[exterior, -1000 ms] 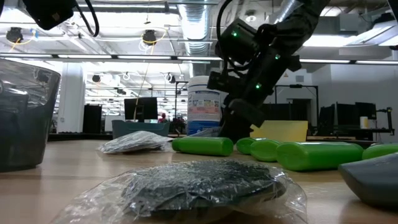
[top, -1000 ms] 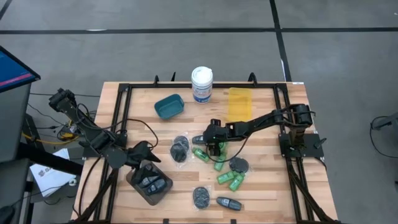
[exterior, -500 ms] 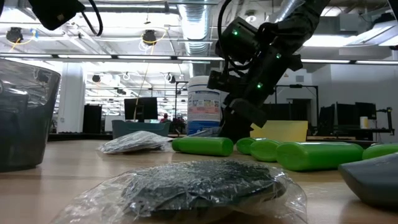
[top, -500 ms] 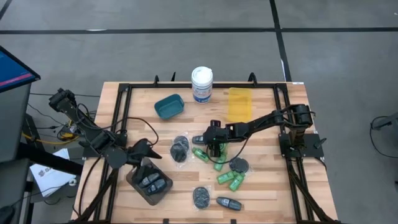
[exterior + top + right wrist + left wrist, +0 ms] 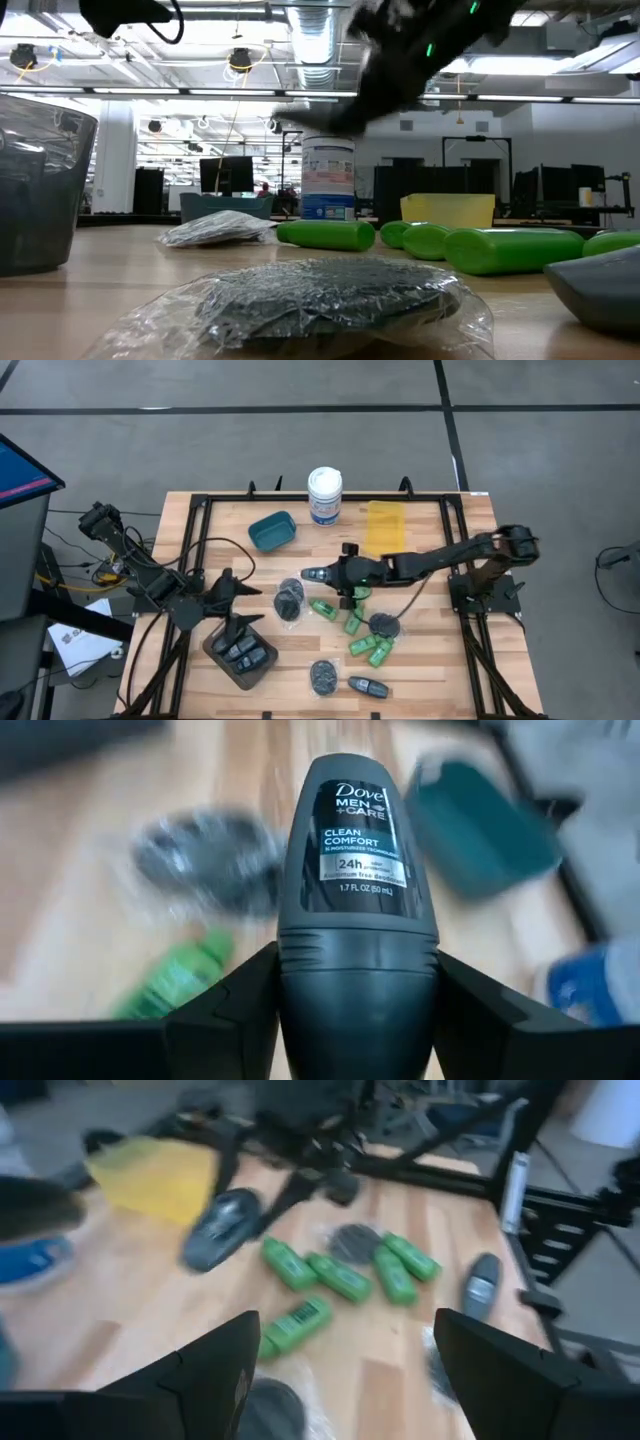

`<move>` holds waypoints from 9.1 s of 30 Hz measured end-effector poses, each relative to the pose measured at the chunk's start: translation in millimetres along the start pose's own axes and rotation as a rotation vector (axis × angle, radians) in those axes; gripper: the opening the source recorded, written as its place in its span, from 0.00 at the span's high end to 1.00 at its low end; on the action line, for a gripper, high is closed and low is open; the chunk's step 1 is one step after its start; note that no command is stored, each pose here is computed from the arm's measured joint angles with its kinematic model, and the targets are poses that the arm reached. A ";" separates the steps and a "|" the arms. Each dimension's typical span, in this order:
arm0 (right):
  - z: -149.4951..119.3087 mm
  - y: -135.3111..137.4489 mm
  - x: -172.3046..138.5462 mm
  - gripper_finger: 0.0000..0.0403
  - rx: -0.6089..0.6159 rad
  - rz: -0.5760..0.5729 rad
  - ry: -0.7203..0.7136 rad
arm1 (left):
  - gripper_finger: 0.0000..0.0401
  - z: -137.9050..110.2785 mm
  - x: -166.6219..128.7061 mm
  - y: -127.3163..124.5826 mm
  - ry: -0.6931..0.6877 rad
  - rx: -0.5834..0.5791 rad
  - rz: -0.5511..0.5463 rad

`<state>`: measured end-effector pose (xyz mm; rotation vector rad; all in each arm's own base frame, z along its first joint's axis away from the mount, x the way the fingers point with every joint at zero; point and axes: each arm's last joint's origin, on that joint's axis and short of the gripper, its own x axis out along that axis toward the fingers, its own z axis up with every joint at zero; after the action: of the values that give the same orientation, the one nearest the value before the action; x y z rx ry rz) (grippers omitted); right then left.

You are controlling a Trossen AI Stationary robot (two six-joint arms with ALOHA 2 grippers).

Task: Pick & Place Travel size toiletries
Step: Put the black deodorant into the black bin

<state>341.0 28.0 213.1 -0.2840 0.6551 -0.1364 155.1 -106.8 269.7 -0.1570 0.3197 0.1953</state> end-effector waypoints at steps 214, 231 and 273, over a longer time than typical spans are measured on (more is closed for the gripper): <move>-41.5 271.9 -46.2 0.11 0.219 0.164 0.590 | 0.18 -16.1 15.1 -48.1 0.082 0.021 -0.365; -37.9 265.6 -49.7 0.52 0.073 0.162 0.551 | 0.18 -15.7 15.2 -47.8 0.074 0.020 -0.354; 129.7 83.0 -31.8 0.52 -0.130 -0.007 -0.531 | 0.18 -12.0 47.9 20.8 -0.765 0.373 -0.364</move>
<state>399.0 142.0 304.5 -0.4285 0.1358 -0.0207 191.7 -80.9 240.3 0.2313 -0.4363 -0.1717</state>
